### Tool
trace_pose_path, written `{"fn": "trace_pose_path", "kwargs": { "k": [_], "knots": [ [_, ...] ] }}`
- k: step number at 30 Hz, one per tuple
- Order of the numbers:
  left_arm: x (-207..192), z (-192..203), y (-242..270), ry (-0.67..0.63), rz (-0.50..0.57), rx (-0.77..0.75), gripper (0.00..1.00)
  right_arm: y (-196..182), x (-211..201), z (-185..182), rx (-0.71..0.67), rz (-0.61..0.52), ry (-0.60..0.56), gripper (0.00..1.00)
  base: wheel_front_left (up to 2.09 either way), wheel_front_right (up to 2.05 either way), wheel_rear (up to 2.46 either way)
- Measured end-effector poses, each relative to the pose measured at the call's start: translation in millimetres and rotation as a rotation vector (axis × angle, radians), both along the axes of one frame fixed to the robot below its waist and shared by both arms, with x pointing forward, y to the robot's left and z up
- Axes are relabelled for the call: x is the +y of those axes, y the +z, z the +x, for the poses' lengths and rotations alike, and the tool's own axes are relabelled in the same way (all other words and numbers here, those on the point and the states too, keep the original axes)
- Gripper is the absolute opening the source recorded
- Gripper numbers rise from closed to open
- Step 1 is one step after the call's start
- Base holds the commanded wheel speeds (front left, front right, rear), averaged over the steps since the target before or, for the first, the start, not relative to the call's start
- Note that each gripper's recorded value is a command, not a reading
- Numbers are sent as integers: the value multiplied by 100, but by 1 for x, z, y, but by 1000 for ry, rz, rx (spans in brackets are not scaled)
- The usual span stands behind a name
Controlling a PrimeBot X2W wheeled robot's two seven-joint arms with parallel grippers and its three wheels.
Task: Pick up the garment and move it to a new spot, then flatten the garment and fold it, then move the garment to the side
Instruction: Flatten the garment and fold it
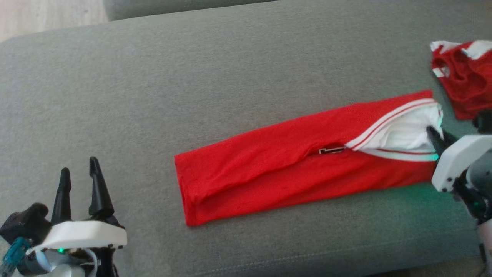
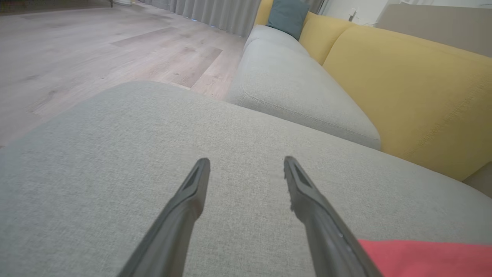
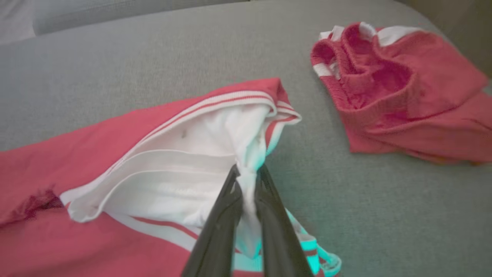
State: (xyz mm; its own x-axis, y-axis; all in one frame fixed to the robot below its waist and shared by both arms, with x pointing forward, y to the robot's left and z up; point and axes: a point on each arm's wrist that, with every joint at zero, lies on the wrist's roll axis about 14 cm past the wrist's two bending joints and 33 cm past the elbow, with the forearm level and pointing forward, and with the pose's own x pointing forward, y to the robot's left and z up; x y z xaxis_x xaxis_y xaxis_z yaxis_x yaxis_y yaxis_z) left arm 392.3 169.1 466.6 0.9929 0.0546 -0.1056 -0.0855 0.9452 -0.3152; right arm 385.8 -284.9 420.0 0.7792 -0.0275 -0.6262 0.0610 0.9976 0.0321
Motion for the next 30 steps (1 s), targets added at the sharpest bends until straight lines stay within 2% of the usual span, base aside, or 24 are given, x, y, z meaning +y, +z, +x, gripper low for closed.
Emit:
{"fn": "trace_pose_path", "kwargs": {
  "k": [3,6,11,12,21,30],
  "knots": [
    [-6,2,0,-15,-2,0,100,17,2,3,-51,2,10,0,0,0,0],
    [-8,3,1,-23,-3,-3,100,31,23,4,-90,35,62,0,0,0,0],
    [-7,1,4,-19,-3,-11,100,37,90,-2,-94,162,210,0,0,0,0],
    [-7,1,4,-19,-3,-11,100,37,90,-2,-94,162,210,0,0,0,0],
    [9,-16,14,30,2,-35,100,45,197,-26,-60,355,465,0,0,0,0],
    [37,-40,24,115,11,-59,100,38,279,-38,-27,497,596,0,0,0,0]
  ]
}}
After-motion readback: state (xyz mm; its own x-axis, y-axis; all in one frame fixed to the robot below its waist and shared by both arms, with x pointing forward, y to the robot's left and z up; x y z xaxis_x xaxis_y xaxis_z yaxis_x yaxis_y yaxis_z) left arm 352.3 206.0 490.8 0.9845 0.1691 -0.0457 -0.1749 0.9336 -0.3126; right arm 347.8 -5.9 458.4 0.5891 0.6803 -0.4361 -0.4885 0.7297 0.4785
